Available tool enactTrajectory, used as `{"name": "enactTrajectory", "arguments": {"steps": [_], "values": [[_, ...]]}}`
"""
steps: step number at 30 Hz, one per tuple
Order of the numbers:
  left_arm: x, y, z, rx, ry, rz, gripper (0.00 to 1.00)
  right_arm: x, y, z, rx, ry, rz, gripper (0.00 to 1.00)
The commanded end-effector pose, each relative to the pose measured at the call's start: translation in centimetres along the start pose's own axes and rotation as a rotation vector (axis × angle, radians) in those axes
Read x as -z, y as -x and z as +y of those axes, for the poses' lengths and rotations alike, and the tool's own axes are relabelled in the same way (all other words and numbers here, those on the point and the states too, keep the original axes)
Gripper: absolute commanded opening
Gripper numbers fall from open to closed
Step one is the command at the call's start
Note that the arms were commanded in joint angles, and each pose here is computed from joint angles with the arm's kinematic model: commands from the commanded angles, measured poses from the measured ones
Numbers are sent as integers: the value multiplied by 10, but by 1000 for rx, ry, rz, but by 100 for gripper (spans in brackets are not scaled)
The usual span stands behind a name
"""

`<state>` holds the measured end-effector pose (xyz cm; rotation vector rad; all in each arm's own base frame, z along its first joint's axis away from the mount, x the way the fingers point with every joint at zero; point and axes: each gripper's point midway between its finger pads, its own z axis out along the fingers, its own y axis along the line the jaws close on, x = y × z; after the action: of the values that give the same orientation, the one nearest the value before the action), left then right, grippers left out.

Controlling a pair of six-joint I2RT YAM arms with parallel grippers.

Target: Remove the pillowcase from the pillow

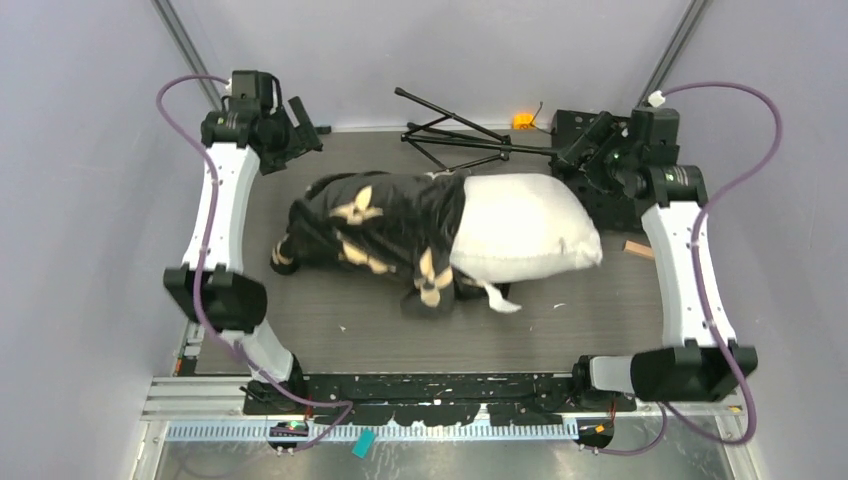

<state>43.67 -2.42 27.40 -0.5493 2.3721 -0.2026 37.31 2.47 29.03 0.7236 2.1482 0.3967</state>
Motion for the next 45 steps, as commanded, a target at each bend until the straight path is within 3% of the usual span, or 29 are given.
{"name": "enactTrajectory", "arguments": {"steps": [1,5,9,13,17,24,29,38,40,43,44,45], "values": [[78,5,-28,-26,-139,-207,84,56,14,30,81,187,-124,90],[84,-34,-27,-33,-173,-197,83,78,-15,26,62,243,-79,90],[93,-76,-19,-70,-175,-140,82,81,-66,17,64,291,65,91],[101,-130,-14,-125,-204,-38,81,82,-144,13,227,306,250,91],[117,-181,-29,-147,-361,85,79,92,-191,14,311,325,301,91],[162,-249,-74,-293,-695,226,73,110,-223,24,506,384,352,90],[157,-293,-74,-430,-631,325,73,119,-288,37,730,435,489,88],[106,-308,-57,-429,-475,311,77,78,-333,7,939,104,389,89],[102,-298,-51,-434,-415,276,77,66,-332,8,944,76,335,70],[122,-281,-65,-441,-508,204,77,66,-323,40,882,154,254,21],[132,-275,-68,-438,-546,172,77,72,-320,56,847,209,239,9],[140,-270,-70,-440,-574,150,78,78,-318,72,817,264,229,4]]}}
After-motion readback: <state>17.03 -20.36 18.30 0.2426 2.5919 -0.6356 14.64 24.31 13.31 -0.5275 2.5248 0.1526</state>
